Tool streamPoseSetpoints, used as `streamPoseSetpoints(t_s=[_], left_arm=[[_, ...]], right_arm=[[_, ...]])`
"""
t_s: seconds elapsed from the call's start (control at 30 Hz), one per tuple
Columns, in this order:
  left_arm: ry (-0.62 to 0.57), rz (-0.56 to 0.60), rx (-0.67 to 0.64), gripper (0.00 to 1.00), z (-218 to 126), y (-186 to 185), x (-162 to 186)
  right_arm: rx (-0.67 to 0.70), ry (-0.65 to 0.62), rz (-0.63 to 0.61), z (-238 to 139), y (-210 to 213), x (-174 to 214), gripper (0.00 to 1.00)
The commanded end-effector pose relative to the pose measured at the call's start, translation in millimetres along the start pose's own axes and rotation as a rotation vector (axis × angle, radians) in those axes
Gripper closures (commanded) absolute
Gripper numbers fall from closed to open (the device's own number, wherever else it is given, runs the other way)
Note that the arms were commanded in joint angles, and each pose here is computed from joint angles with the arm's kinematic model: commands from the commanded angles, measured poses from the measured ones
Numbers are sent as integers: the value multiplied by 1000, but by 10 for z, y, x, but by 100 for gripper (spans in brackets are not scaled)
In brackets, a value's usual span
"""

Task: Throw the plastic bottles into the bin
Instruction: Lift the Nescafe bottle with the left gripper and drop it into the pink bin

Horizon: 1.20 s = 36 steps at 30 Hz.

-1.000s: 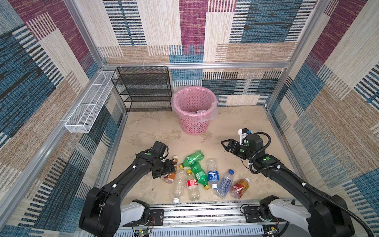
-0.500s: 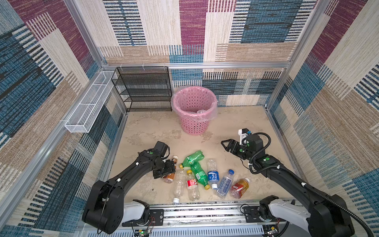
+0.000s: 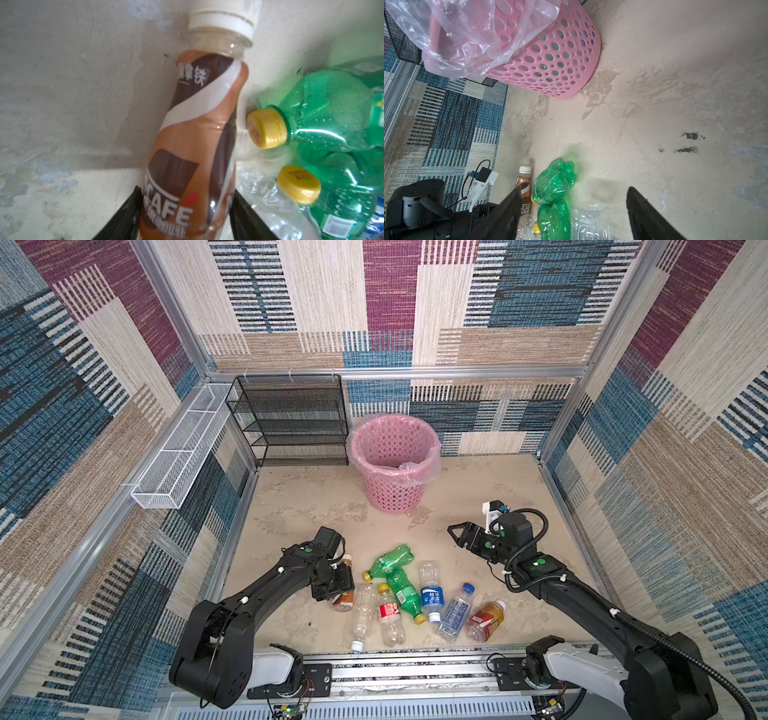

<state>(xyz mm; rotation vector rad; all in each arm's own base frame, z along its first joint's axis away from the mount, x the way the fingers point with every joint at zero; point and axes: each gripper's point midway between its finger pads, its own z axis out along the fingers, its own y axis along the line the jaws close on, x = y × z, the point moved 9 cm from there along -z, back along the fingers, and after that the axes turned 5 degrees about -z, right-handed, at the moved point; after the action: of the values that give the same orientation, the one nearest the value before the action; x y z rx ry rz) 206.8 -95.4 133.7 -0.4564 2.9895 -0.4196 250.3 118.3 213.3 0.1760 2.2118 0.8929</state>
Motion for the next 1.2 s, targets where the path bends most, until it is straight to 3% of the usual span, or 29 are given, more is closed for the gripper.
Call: streamPoseSetpoints(t_s=[0.0, 0.43, 0.7, 0.8, 0.93, 1.0, 1.07, 1.17], left_arm=[[0, -20, 10, 39, -12, -10, 2], [-57, -16, 41, 50, -236, -77, -25], [-189, 10, 211, 54, -808, -403, -190], [-295, 58, 345, 55, -1278, -723, -390], [-529, 165, 536, 57, -2286, -1357, -841], [-659, 219, 644, 48, -2852, -1724, -1108], [-770, 274, 740, 33, -3369, -2029, -1302], [-907, 251, 800, 16, -3857, -2111, -1377]], right_arm=[[-23, -25, -8, 2, 48, -54, 20], [-30, -24, -14, 23, 62, -72, 20], [-31, -22, -17, 50, 72, -95, 20], [-33, -28, -20, 33, 98, -121, 20], [-35, -49, -24, -21, 181, -214, 20], [-38, -58, -30, -53, 243, -281, 20], [-33, -64, -42, -88, 292, -335, 20], [-9, -81, -48, -162, 309, -362, 19]])
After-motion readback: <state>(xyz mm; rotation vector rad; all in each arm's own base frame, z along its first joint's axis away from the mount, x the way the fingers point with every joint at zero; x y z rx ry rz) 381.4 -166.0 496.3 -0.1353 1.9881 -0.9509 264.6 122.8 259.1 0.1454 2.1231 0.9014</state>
